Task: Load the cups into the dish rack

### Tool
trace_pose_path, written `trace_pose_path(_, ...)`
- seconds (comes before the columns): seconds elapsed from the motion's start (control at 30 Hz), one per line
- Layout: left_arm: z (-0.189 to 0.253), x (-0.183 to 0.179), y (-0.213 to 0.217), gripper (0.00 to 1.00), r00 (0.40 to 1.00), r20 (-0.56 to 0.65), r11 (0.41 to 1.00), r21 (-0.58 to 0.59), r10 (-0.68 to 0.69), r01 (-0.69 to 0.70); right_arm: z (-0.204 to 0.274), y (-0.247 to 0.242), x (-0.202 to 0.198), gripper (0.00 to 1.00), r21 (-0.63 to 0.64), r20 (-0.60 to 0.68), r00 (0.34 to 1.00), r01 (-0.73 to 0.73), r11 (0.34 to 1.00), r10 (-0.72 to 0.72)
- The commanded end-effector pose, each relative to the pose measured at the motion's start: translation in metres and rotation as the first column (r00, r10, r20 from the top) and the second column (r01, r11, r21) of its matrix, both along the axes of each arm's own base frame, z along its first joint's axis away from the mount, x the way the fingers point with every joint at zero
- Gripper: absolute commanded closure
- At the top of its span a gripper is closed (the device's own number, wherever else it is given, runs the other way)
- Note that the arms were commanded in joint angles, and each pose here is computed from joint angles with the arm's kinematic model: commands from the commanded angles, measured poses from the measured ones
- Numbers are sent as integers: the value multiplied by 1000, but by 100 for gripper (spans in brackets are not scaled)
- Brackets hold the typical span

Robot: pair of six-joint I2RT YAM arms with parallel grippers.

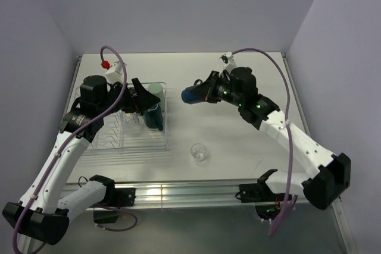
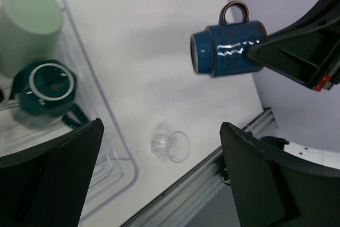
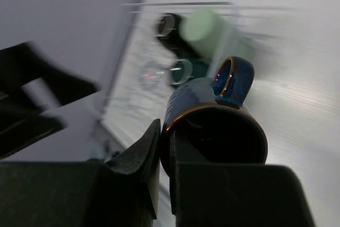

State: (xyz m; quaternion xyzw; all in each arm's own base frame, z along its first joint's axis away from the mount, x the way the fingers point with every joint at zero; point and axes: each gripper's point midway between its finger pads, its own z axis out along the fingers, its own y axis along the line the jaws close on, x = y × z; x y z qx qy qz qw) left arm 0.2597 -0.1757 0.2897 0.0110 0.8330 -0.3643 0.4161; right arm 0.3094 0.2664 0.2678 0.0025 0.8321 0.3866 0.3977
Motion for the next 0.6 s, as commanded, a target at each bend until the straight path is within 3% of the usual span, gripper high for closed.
trace_pose_path(0.0, 43, -11, -28, 1, 980, 138, 974, -151, -146, 166, 59, 32, -44, 100, 288, 119, 970, -236, 928, 210)
trace_pose_path(0.27, 53, -18, -43, 1, 953, 207, 929, -252, -221, 270, 98, 44, -87, 100, 515, 245, 908, -418, 749, 339)
trace_pose_path(0.57, 44, -22, -48, 1, 940, 222, 911, -269, -257, 313, 123, 45, -103, 100, 614, 306, 880, -473, 631, 362)
